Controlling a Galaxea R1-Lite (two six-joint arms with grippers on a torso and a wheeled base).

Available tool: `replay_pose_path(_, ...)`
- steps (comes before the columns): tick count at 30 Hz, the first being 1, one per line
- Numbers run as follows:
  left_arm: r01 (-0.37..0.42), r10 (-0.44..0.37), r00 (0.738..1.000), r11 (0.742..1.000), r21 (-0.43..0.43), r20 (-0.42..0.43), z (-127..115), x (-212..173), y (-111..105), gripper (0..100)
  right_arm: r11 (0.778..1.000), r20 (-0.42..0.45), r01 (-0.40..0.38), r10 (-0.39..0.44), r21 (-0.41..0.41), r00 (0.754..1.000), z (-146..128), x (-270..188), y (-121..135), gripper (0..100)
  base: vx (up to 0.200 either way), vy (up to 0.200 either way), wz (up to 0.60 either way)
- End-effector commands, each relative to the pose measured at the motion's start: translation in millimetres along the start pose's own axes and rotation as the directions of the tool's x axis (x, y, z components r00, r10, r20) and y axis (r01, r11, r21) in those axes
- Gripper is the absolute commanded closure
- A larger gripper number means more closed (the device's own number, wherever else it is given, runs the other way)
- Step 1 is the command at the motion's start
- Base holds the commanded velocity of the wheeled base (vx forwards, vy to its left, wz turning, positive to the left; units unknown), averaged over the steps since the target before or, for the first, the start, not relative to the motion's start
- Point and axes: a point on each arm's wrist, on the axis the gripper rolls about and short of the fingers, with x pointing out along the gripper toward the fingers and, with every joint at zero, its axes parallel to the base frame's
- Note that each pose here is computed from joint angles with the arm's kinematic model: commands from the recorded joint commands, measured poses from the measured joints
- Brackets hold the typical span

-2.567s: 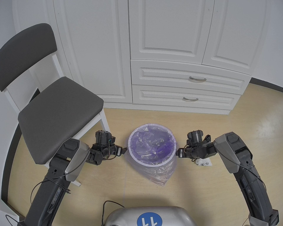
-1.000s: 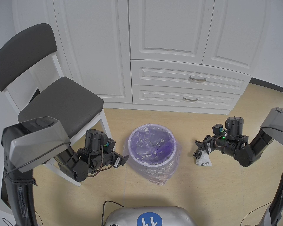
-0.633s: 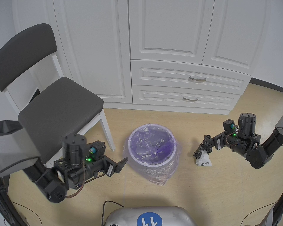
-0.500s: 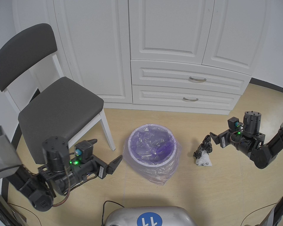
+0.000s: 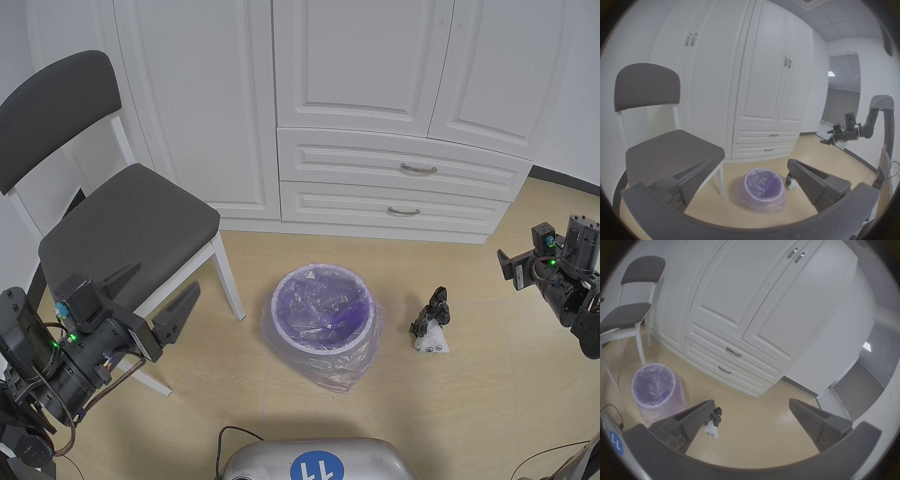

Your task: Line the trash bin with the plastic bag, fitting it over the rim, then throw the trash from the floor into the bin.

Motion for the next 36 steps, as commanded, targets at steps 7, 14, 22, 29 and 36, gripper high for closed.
replay_pose_path(7,-0.093,0.101,0.980,0.994,-0.052,0.169,37,-12,4,0,0.920,-0.268,-0.127,0.237,0.372,0.934,40,36,0,0,0.000,0.000,0.00)
replay_pose_path(14,-0.107,0.116,0.969,0.993,-0.052,0.218,56,-19,5,0,0.852,-0.419,-0.163,0.401,0.498,0.814,23,88,3,0,0.000,0.000,0.00)
replay_pose_path(22,-0.176,0.180,0.962,0.984,-0.035,0.207,66,-31,8,0,0.862,-0.526,-0.124,0.408,0.492,0.746,-21,142,27,0,0.000,0.000,0.00)
replay_pose_path(29,-0.180,0.175,0.961,0.984,0.003,0.214,66,-37,7,0,0.865,-0.630,-0.091,0.428,0.493,0.648,-96,192,59,0,0.000,0.000,0.00)
replay_pose_path(36,-0.175,0.169,0.963,0.985,0.007,0.208,65,-35,7,0,0.799,-0.591,-0.103,0.518,0.593,0.618,-155,227,93,0,0.000,0.000,0.00)
